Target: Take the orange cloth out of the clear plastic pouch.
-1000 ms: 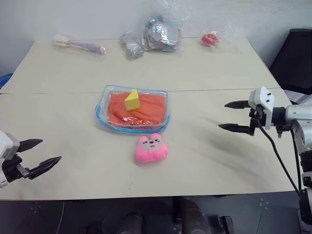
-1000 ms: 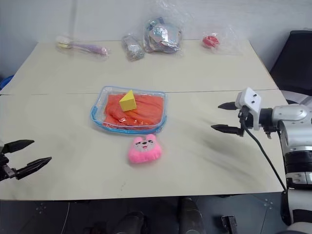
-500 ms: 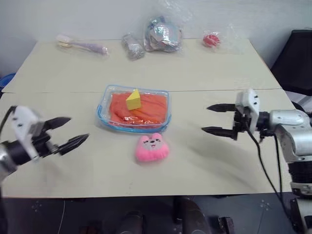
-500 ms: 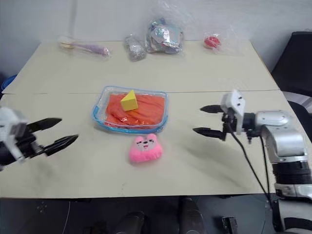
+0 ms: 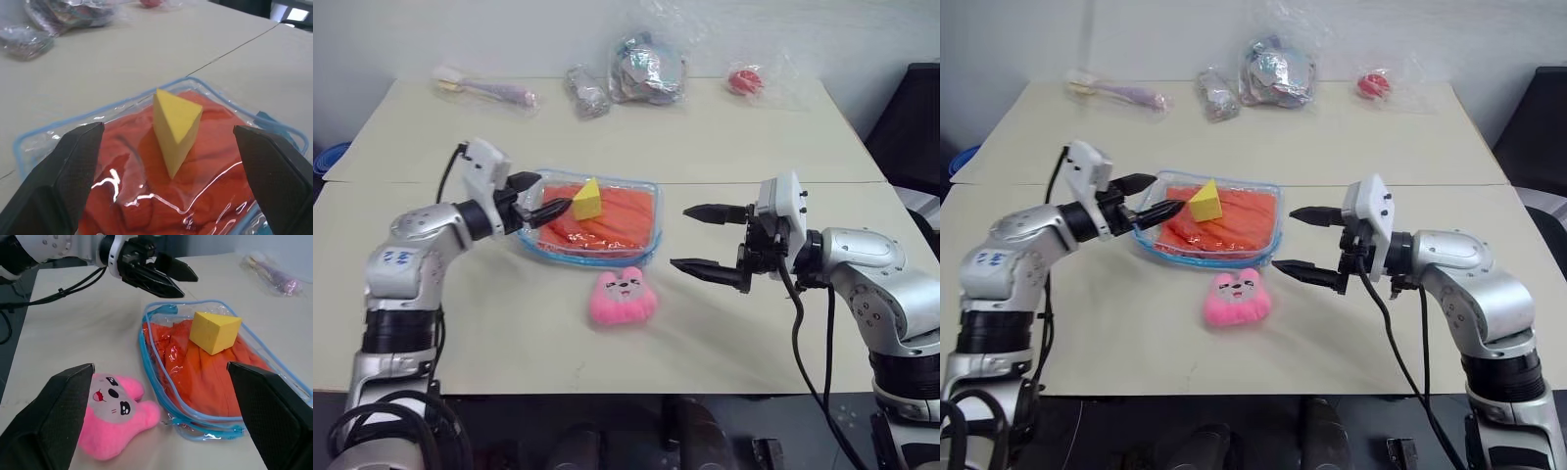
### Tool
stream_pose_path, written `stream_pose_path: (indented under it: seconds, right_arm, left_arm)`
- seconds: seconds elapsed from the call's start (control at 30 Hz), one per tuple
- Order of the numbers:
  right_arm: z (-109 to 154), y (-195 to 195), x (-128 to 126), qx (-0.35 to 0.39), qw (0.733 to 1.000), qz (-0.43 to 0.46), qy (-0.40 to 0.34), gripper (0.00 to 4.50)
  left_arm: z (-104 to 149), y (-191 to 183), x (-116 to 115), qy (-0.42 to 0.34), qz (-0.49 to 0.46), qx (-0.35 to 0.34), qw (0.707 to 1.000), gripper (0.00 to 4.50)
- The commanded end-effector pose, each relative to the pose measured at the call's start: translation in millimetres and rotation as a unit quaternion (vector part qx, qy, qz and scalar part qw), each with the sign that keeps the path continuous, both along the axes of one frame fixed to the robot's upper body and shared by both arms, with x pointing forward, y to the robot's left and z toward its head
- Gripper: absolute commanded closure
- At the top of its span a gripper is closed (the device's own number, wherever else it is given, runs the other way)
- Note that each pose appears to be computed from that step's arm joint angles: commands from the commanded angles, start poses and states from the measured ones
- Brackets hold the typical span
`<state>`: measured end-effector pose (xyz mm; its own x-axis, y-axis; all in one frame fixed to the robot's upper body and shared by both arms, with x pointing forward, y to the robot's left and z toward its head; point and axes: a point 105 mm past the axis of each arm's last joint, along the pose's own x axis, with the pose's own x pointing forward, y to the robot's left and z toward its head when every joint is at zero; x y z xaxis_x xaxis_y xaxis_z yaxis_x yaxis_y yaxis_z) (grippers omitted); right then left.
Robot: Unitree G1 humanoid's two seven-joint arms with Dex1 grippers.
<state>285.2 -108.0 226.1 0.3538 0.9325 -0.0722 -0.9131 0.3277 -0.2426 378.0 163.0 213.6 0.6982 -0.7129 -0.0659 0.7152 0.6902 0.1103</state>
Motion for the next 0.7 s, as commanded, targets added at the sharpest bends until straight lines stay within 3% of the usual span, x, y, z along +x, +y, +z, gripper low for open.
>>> stream_pose_path:
  seconds: [0.03, 0.37, 0.5, 0.7]
  right_arm:
    - [11.4, -2.6, -6.1, 0.009, 1.000, -0.006, -0.027, 0.00]
    - [13.1, -3.0, -8.6, 0.012, 0.999, -0.017, -0.035, 0.00]
    - [13.9, -1.7, -9.2, 0.012, 0.999, -0.016, -0.038, 0.00]
    - [15.7, 1.9, -9.3, 0.012, 0.999, -0.005, -0.041, 0.00]
  left_arm:
    - [0.9, -14.9, 7.9, -0.015, -0.023, 0.009, 1.000, 0.02]
    - [-8.9, -29.0, 36.9, -0.015, -0.009, 0.017, 1.000, 0.02]
    - [-7.8, -32.9, 37.1, -0.025, -0.021, 0.011, 0.999, 0.79]
    - [-9.4, -25.4, 32.1, -0.026, -0.015, 0.022, 0.999, 2.74]
